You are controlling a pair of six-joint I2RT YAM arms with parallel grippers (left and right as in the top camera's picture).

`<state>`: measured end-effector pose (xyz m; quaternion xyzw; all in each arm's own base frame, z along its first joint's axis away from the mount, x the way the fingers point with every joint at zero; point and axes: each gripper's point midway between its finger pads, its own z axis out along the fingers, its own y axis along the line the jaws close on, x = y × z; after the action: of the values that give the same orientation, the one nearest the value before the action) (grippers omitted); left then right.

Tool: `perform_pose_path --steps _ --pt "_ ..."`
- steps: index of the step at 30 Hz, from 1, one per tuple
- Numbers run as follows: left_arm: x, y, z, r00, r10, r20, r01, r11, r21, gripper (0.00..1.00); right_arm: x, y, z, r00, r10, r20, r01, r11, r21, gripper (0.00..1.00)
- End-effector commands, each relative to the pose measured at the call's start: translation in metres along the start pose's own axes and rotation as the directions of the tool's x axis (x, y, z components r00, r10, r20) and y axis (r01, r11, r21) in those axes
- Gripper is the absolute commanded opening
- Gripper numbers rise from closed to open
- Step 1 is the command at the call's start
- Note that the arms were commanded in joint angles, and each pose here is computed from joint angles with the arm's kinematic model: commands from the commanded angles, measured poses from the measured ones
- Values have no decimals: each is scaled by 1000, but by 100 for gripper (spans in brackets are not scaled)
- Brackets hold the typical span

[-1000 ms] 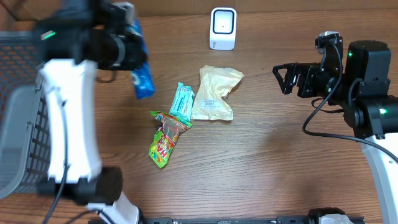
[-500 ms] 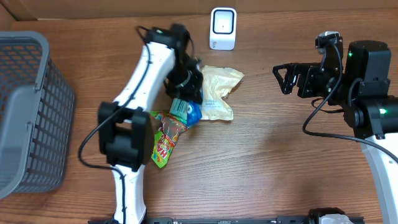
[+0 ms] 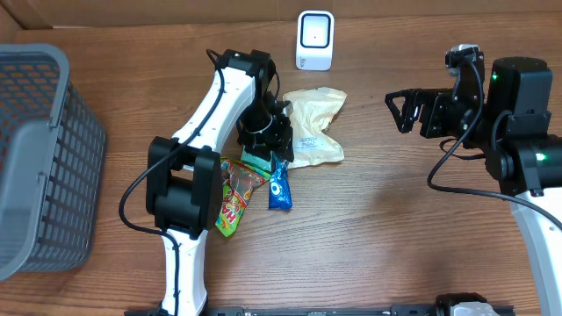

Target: Scan the item barcode

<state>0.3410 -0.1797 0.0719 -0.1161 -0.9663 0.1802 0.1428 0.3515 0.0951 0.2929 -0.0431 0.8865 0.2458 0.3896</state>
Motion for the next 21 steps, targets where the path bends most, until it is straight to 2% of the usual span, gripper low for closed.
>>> perform_pose_path --steps 1,6,11,15,19,21 --pt "-1 -16 -38 991 83 102 -83 997 -3 50 -10 7 -5 999 -18 27 19 1000 -14 100" --pt "3 -40 -106 942 153 299 -154 988 -22 51 -10 7 -5 999 -18 26 18 1000 -15 100" --pt "25 -53 -195 813 206 544 -187 978 -91 51 -10 7 -5 999 -18 26 19 1000 -15 100" --pt "56 -32 -250 718 162 677 -72 985 -159 58 -9 10 -5 1000 -17 21 17 999 -33 100" --pt "91 8 -278 679 43 733 138 973 -185 59 -5 10 -5 1000 -10 6 10 999 -32 100" --pt "111 32 -285 665 -40 746 256 950 -178 59 -14 13 -5 999 -28 44 30 999 -45 100"
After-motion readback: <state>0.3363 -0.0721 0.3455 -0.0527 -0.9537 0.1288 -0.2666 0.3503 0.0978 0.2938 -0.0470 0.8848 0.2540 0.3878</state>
